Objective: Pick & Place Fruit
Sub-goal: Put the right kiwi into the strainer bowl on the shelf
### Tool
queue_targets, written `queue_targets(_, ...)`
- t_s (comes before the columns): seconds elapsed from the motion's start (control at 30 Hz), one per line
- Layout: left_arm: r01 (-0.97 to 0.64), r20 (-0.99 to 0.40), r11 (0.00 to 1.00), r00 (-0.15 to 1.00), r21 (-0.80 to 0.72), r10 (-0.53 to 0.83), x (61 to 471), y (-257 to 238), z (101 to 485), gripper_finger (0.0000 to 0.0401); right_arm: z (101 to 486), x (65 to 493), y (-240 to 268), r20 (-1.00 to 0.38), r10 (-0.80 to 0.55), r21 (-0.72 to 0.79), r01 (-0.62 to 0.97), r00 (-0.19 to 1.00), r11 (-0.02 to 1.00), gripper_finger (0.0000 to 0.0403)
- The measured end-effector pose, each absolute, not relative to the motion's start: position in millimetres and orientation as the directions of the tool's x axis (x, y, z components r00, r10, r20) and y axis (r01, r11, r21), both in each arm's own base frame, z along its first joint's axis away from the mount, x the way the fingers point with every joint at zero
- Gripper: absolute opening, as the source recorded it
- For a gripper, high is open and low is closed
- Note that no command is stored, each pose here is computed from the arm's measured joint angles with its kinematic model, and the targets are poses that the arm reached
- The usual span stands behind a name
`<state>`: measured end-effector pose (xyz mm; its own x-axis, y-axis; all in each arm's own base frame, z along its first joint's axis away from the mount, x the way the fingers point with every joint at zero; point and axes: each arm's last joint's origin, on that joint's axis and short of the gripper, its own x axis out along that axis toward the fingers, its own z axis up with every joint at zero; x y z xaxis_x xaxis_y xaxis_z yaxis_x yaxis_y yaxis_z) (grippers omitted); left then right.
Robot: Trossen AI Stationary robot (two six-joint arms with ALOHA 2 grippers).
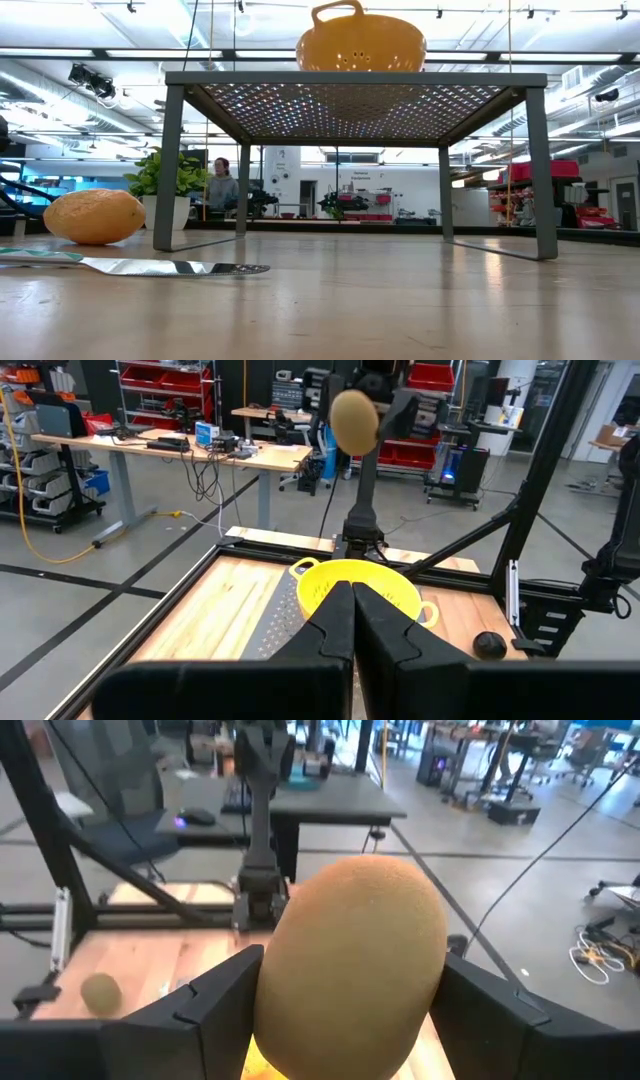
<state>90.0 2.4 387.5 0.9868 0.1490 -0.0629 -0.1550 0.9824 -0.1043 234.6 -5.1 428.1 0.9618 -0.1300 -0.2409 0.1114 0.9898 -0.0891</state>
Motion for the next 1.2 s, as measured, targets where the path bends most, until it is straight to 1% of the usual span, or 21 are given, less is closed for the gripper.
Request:
queue_targets(0.2,-0.155,-0.063,0.982,0.987,-0.108,0.149,90.0,2.4,387.5,0.0002,415.8,252.1,-4.2,-0.295,-0.097,-0.093,0.073,0.950,0.993,0.0263)
queue_targets(0.3,-0.155,-0.063,0.982,0.987,-0.108,0.149,90.0,2.4,387.5,0.0002,412.7,256.2,-3.6,-0.308,-0.074,-0.086,0.050,0.949,0.995,0.0263)
queue_targets(0.5,-0.155,-0.063,0.982,0.987,-0.108,0.149,90.0,2.4,387.5,0.0002,409.0,261.6,-3.6,-0.321,-0.072,-0.079,0.049,0.945,0.996,0.0263)
queue_targets(0.63,-0.155,-0.063,0.982,0.987,-0.106,0.149,90.0,2.4,387.5,0.0002,398.8,273.4,-3.6,-0.362,-0.070,-0.079,0.044,0.930,0.996,0.0263)
queue_targets(0.87,-0.155,-0.063,0.982,0.987,-0.104,0.149,90.0,2.4,387.5,0.0002,369.9,302.4,-0.8,-0.466,0.025,-0.013,-0.036,0.884,0.999,0.0263)
queue_targets(0.97,-0.155,-0.063,0.982,0.987,-0.104,0.149,90.0,2.4,387.5,0.0002,358.5,311.9,0.0,-0.505,0.036,-0.007,-0.046,0.862,0.999,0.0263)
queue_targets(1.2,-0.155,-0.063,0.982,0.987,-0.104,0.149,90.0,2.4,387.5,0.0002,351.5,317.3,-0.1,-0.528,0.036,-0.005,-0.045,0.848,0.999,0.0263)
